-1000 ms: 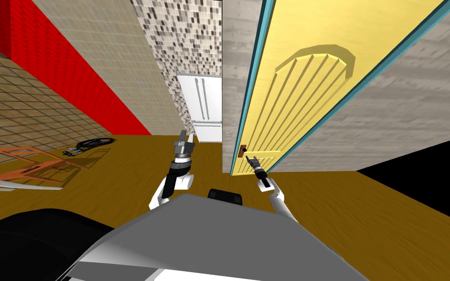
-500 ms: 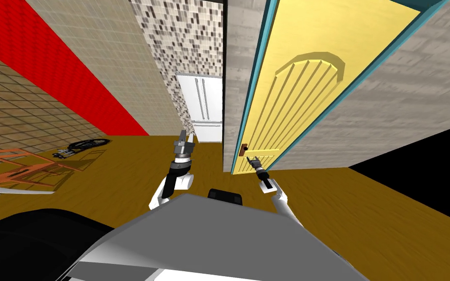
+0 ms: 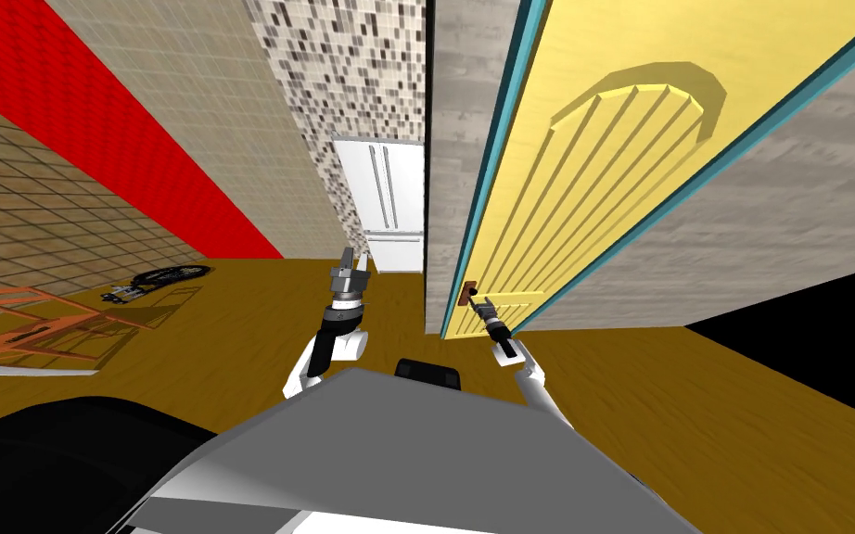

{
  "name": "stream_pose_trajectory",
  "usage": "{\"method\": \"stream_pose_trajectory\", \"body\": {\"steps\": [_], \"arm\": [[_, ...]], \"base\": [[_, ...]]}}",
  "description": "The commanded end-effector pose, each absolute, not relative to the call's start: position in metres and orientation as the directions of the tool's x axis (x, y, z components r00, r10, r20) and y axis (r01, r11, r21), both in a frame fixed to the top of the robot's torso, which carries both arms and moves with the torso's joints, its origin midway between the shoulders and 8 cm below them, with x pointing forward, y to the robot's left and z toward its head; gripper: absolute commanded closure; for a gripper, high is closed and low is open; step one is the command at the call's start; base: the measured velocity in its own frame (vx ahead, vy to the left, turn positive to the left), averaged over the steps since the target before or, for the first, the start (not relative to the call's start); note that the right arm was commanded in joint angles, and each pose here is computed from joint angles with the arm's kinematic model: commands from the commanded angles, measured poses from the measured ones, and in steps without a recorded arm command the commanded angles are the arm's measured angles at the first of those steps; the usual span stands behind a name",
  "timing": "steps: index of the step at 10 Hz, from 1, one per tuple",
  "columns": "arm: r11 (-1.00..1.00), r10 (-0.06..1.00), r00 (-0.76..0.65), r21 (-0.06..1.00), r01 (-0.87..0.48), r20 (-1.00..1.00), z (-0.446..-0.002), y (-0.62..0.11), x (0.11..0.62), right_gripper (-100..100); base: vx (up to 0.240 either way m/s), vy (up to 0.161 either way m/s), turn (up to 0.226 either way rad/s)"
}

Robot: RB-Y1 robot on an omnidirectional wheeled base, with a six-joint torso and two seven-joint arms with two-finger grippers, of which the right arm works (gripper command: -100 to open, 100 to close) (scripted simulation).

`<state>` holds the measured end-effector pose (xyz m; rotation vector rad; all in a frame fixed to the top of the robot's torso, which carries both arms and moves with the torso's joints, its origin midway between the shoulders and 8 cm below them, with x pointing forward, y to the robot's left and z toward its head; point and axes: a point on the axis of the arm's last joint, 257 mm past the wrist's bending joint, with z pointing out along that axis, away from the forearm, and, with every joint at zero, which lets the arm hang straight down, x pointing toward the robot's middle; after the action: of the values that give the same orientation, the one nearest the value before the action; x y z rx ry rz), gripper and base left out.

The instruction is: Push the door open

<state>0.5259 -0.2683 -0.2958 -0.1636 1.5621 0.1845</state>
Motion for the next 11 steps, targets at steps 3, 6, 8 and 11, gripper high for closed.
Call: {"method": "stream_pose_trajectory", "body": {"steps": [3,6,8,11], "arm": [[0.977,0.012,0.001,0.011,-0.211,-1.0,-0.2961,-0.2692,0.528,-100],[0.977,0.012,0.001,0.012,-0.212,-1.0,-0.296,-0.269,0.5278,100],[0.977,0.012,0.001,0.012,-0.212,-1.0,-0.296,-0.269,0.5278,100],[0.978,0.061,-0.007,0.061,-0.2,-0.998,-0.297,-0.274,0.5268,100]], "base": [[0.193,0.039,0.026],[0.013,0.002,0.003],[-0.018,-0.006,0.003],[-0.011,-0.02,0.054]]}}
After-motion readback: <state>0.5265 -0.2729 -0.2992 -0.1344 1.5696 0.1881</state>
